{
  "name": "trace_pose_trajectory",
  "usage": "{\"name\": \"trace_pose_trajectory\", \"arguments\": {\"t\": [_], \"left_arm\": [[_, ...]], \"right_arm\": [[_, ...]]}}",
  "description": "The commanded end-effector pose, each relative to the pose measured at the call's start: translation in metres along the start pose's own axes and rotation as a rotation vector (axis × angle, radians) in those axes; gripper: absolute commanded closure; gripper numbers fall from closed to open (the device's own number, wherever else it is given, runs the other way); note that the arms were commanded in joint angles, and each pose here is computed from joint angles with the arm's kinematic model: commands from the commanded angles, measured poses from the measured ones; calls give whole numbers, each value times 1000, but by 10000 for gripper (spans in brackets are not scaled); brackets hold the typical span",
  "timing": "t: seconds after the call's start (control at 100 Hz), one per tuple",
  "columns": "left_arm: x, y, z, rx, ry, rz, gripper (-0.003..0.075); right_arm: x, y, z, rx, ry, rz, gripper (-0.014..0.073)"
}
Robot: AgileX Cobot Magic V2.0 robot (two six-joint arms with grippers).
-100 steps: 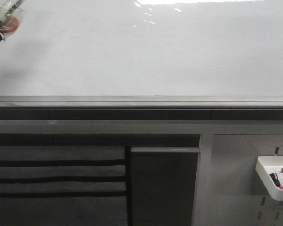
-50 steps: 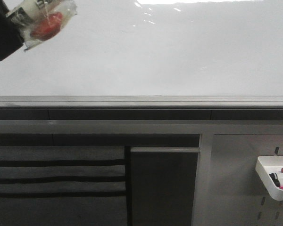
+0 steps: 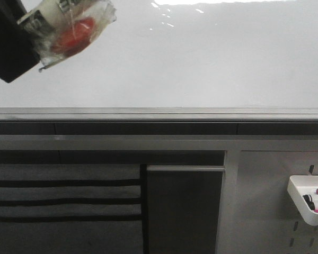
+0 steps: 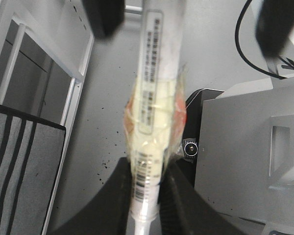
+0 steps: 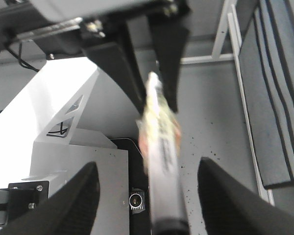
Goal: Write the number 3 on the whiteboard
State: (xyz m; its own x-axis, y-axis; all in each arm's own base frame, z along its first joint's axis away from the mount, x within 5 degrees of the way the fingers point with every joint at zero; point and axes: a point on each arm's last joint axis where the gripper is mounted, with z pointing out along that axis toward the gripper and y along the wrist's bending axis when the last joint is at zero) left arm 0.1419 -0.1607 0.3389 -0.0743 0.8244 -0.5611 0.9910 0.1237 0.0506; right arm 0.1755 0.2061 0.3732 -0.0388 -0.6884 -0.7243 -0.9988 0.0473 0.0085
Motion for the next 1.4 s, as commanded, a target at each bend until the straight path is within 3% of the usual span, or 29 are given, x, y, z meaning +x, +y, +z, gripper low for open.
{"name": "trace_pose_trajectory", "arguments": {"t": [0.0,0.18,0.68,0.8,0.87,1.01,1.08,1.24,1.39], "left_arm": [[-11,-3,-12,-26,-84,10,738],[-11,-3,-12,-28,-85,10,738],[-11,-2,-12,-33,-88,11,738],[-12,-2,-12,-37,-91,11,731],[-12,-2,-12,-37,-91,11,673],[-12,0,-13,-58,-98,13,415],[-11,2,-15,-86,-87,21,328],[-7,2,-40,-220,-169,-45,310],[11,-2,-69,-359,-266,-170,310]], "right_arm": [[-16,4,-6,33,-81,-42,202],[-15,0,-1,35,-78,-34,211],[-16,0,-1,34,-80,-32,564],[-15,0,-1,35,-79,-33,592],[-15,0,-1,33,-78,-33,592],[-15,-1,-1,45,-70,-41,592],[-13,-2,-4,74,-55,-46,592],[-9,-8,-26,289,-20,14,592],[3,-13,-59,461,-44,220,592]]}}
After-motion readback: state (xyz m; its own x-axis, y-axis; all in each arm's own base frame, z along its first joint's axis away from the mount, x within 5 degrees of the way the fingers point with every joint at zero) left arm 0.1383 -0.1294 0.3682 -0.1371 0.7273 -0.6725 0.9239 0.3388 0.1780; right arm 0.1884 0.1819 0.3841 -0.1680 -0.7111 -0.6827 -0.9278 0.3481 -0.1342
